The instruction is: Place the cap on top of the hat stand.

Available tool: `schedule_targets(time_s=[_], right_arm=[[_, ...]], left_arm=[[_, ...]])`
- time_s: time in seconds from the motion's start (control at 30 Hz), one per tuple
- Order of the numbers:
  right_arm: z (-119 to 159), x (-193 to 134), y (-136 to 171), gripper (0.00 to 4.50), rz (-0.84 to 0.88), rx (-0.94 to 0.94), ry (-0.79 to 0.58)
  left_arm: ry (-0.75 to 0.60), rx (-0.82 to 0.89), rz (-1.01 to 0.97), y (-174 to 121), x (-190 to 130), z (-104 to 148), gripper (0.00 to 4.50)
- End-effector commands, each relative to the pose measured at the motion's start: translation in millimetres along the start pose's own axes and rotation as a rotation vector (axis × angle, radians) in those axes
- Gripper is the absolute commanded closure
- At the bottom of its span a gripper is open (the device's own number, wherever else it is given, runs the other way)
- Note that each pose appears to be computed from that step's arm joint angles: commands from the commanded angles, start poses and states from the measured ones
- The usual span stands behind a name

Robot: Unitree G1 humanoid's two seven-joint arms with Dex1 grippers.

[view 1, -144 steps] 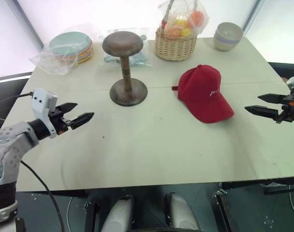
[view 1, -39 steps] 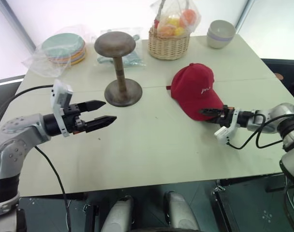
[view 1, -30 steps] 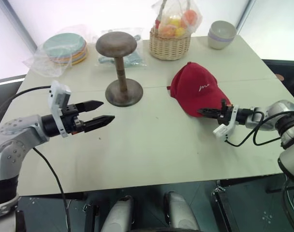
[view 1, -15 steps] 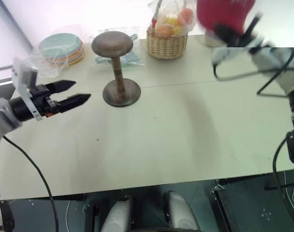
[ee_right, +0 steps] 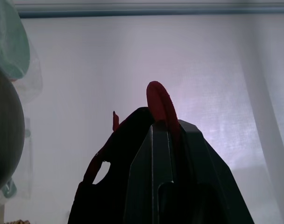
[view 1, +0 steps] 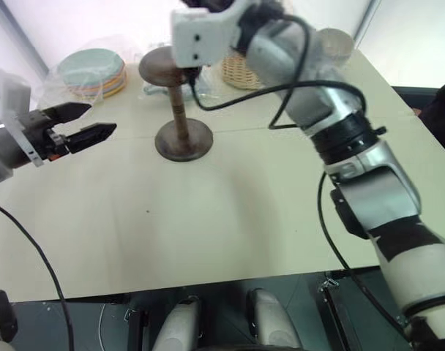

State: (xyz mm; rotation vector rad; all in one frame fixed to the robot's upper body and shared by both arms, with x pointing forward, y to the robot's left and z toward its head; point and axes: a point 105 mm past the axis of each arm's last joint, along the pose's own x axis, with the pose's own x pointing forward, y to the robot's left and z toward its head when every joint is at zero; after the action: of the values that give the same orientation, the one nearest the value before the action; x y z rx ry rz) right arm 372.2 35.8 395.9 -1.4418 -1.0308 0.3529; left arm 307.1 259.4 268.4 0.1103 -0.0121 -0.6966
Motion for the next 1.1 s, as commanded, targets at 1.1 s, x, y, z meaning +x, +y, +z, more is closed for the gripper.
schedule_targets(time_s=[1.1], right_arm=[[84.6,-31.0,141.7,4.48,0.583,0.185,-0.151]], left_arm=[[-0.075,-0.031,0.089,-11.2,-23.1,1.2,0.0]])
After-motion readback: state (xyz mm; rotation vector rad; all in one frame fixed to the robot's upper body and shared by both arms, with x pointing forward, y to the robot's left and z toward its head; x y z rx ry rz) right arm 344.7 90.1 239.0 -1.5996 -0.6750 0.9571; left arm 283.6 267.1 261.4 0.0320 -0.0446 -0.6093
